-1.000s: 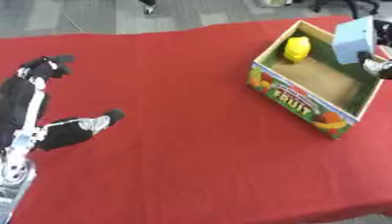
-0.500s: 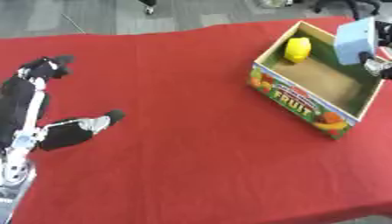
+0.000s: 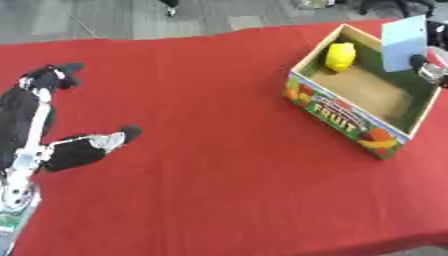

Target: Pick up the objects with one hand, pass them to the other hand, and then place them into the box on the other side of the table.

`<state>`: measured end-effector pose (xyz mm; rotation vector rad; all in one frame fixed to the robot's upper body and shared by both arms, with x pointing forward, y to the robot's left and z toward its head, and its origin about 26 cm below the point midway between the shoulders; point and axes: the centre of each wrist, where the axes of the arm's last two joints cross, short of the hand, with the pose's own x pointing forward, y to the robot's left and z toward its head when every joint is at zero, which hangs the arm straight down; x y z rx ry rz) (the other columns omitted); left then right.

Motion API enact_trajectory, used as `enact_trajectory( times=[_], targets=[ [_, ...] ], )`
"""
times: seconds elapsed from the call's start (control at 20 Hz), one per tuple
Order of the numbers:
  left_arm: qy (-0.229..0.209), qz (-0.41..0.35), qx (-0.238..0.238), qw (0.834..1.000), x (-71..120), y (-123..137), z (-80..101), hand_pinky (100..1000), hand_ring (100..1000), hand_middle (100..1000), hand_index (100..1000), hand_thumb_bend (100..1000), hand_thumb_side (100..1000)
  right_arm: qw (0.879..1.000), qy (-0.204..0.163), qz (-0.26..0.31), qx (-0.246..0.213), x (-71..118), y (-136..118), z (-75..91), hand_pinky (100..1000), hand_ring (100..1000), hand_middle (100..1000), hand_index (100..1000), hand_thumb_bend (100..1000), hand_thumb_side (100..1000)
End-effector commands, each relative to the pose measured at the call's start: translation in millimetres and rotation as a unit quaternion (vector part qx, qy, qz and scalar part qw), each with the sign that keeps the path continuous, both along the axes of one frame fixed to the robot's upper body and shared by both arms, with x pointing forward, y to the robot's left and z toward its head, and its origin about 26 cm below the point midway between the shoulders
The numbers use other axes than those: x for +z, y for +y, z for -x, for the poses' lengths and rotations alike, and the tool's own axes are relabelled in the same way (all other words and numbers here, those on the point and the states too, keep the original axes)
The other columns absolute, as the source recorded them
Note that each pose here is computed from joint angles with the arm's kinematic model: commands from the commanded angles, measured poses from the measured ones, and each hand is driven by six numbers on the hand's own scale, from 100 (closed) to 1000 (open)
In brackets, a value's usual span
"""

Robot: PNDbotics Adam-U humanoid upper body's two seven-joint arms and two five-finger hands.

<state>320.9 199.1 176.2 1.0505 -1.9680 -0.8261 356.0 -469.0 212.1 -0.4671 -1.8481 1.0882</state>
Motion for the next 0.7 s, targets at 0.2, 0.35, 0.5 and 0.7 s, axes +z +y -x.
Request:
enact_trajectory(
  times=[0.2,0.35,0.5,0.7],
  targets=[
    [-0.020,-0.003,0.004,1.000,10.3,3,0.1,742,678,620,845,827,562,0.999,0.016,0.030,0.031,17.6,-22,6.7,1000,1000,1000,1000,100,165],
    [-0.020,-0.002,0.005,1.000,10.2,3,-0.1,742,678,620,845,828,560,0.999,0.029,0.046,0.008,16.2,-28,7.4,1000,1000,1000,1000,100,316],
    [-0.019,-0.003,0.005,1.000,10.0,3,-0.2,742,678,619,845,830,553,0.998,0.023,0.063,-0.018,16.4,-28,7.1,1000,1000,1000,1000,100,309],
    [-0.019,-0.003,0.004,1.000,9.8,2,-0.2,742,678,618,844,833,551,0.996,0.011,0.086,-0.020,16.9,-25,5.4,1000,1000,1000,1000,100,302]
  ],
)
